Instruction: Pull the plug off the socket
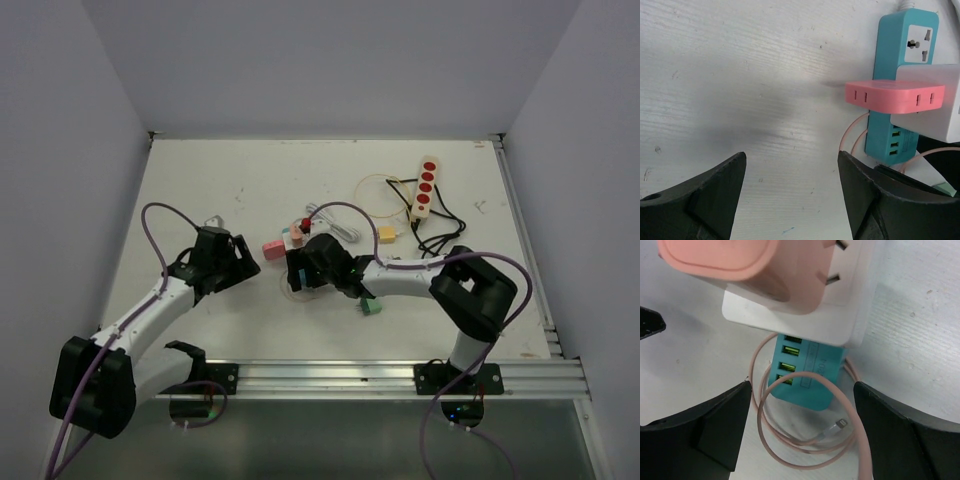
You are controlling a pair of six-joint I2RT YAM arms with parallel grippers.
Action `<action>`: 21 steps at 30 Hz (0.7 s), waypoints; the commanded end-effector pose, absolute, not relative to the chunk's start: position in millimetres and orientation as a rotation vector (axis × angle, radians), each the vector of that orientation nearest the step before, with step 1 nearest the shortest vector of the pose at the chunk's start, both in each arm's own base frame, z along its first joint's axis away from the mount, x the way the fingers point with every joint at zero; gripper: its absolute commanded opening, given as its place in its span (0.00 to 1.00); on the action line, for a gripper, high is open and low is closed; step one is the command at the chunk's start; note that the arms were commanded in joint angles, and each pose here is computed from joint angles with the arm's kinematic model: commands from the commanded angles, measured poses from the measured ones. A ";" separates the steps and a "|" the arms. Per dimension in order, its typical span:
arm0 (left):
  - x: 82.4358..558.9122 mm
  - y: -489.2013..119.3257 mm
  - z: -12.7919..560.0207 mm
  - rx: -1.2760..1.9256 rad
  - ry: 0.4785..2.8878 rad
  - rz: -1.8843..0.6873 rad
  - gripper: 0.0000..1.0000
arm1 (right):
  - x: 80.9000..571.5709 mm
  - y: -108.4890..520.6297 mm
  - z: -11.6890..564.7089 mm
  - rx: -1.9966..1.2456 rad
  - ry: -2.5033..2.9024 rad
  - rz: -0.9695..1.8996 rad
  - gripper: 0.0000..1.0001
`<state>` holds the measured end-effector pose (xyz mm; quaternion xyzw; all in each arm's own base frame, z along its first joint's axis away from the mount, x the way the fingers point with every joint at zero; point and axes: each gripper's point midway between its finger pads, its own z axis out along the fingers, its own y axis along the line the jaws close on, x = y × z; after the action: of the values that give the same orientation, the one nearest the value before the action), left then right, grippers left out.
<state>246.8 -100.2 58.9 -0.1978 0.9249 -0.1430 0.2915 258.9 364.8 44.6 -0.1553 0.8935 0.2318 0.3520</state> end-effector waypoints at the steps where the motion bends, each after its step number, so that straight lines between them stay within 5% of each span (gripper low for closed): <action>1: 256.2 -100.9 69.4 -0.499 2.440 -0.391 0.78 | 268.7 376.7 49.3 -0.375 2.283 0.528 0.86; 12: 263.7 -100.5 76.7 -0.457 2.411 -0.389 0.79 | 276.9 367.7 29.1 -0.315 2.276 0.286 0.73; 15: 265.6 -101.0 81.1 -0.416 2.393 -0.393 0.79 | 277.7 362.6 24.6 -0.319 2.276 0.258 0.59; 21: 272.0 -104.4 90.7 -0.288 2.349 -0.407 0.82 | 272.7 349.5 30.2 -0.374 2.257 0.271 0.16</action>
<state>249.1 -99.4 61.5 -0.1526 0.9300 -0.1379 0.3046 268.6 369.5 25.8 -0.1433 0.8995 0.1309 0.3915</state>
